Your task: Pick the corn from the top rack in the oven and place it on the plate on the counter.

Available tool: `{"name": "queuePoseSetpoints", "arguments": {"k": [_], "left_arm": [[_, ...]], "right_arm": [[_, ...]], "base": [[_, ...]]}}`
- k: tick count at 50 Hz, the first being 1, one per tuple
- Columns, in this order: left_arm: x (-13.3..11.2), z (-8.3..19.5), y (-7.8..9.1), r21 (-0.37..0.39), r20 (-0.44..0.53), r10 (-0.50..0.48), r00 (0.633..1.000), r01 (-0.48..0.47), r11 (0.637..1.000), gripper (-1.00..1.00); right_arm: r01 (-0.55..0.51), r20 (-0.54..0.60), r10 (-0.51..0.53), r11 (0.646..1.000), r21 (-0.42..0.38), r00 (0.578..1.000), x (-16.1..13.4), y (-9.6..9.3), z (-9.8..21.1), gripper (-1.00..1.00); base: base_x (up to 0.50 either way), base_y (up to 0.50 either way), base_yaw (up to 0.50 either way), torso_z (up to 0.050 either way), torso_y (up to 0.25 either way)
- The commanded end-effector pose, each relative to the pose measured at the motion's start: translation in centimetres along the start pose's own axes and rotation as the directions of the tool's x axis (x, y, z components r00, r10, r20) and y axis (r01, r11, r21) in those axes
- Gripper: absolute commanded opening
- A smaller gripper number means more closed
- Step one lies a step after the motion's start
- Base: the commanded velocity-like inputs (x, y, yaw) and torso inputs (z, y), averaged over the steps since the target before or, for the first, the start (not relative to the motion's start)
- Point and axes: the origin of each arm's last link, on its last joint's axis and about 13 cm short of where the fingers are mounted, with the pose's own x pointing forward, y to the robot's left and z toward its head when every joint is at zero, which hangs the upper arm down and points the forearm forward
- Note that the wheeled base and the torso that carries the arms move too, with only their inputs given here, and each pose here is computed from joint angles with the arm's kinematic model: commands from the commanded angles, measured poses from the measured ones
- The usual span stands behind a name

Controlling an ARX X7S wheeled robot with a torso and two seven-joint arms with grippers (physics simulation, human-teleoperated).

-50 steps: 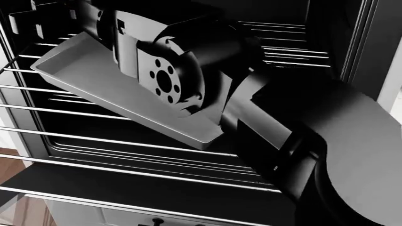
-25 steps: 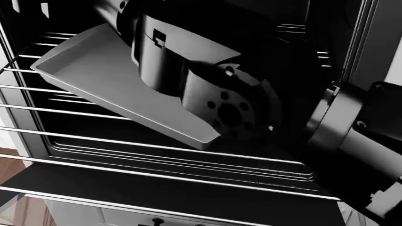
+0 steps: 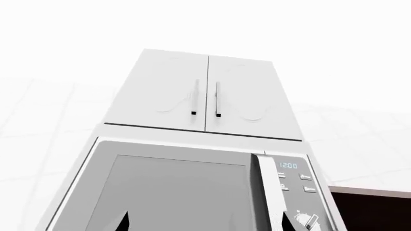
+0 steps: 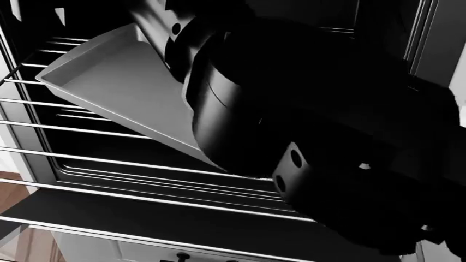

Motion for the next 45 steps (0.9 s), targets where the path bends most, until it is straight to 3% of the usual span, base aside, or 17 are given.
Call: {"name": "queuePoseSetpoints", "arguments": {"k": [1, 45], "left_arm": [[0.0, 0.0, -0.3, -0.01, 0.001, -0.01, 1.0, 0.01, 1.0, 1.0], [-0.9, -1.0, 0.4, 0.021, -0.052, 0.004, 0.999, -0.003, 1.0, 1.0]], "right_arm": [[0.009, 0.07, -0.006, 0.999, -0.043, 0.998, -3.0, 1.0, 1.5, -1.0], [0.022, 0.024, -0.02, 0.996, -0.092, 1.0, -7.5, 2.4, -2.2, -1.0]], "base": [[0.0, 0.0, 0.0, 0.0, 0.0], [0.0, 0.0, 0.0, 0.0, 0.0]]}}
